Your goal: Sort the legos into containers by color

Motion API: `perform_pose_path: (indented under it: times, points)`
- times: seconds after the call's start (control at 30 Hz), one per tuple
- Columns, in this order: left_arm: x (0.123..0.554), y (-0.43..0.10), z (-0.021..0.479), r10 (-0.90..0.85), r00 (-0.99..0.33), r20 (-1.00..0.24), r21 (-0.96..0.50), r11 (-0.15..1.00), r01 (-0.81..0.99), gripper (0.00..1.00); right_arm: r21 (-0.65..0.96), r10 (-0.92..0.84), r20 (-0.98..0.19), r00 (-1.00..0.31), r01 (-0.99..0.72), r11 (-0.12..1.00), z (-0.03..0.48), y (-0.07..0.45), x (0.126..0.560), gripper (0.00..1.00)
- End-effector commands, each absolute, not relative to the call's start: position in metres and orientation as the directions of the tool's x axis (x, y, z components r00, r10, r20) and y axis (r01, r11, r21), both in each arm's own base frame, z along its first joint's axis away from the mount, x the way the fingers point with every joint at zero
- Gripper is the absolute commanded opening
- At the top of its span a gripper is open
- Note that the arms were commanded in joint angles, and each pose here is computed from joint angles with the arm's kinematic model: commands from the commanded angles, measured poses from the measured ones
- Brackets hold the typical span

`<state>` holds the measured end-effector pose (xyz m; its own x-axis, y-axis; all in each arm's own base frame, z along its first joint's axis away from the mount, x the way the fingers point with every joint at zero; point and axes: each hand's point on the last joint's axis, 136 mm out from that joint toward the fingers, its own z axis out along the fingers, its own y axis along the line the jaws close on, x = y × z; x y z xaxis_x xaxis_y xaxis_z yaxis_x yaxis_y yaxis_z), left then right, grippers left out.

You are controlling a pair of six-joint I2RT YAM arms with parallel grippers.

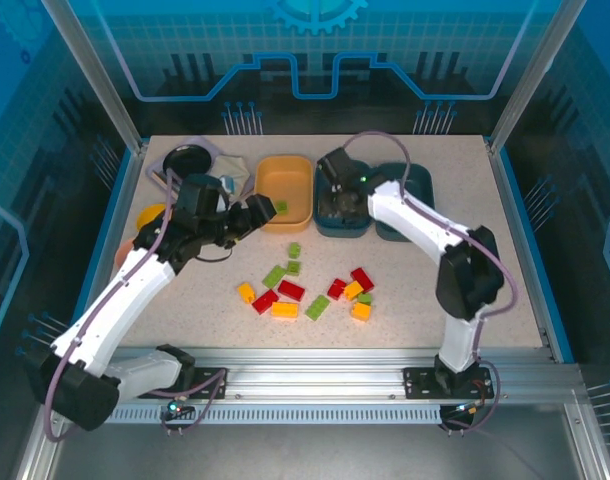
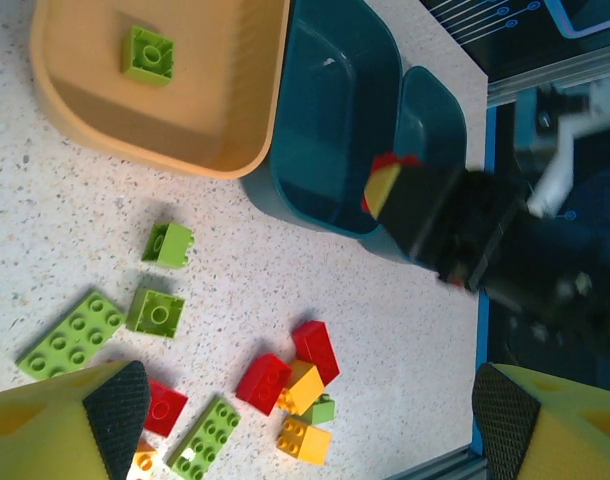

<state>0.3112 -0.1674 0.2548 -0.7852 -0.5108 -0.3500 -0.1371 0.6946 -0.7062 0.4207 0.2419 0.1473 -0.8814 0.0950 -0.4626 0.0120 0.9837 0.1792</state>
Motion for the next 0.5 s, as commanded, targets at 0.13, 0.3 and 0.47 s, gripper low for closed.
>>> perform_pose_path:
  times: [0.13,0.3,0.47]
  points:
    - [0.342,-0.174,0.247,-0.523,-0.792,-0.315,-0.684,0.704,-0.192,0.87,0.091,0.021,-0.308,-0.951,-0.007,0.996,0.080,0.230,0.477,0.35]
    - [0.347,-0.173,0.234,-0.525,-0.799,-0.295,-0.658,0.717,-0.228,0.87,0.110,0.037,-0.233,-0.972,0.012,0.994,0.049,0.225,0.491,0.39]
    - [0.337,-0.166,0.221,-0.533,-0.804,-0.264,-0.625,0.730,-0.278,0.87,0.124,0.024,-0.220,-0.975,-0.004,0.992,0.051,0.227,0.490,0.57]
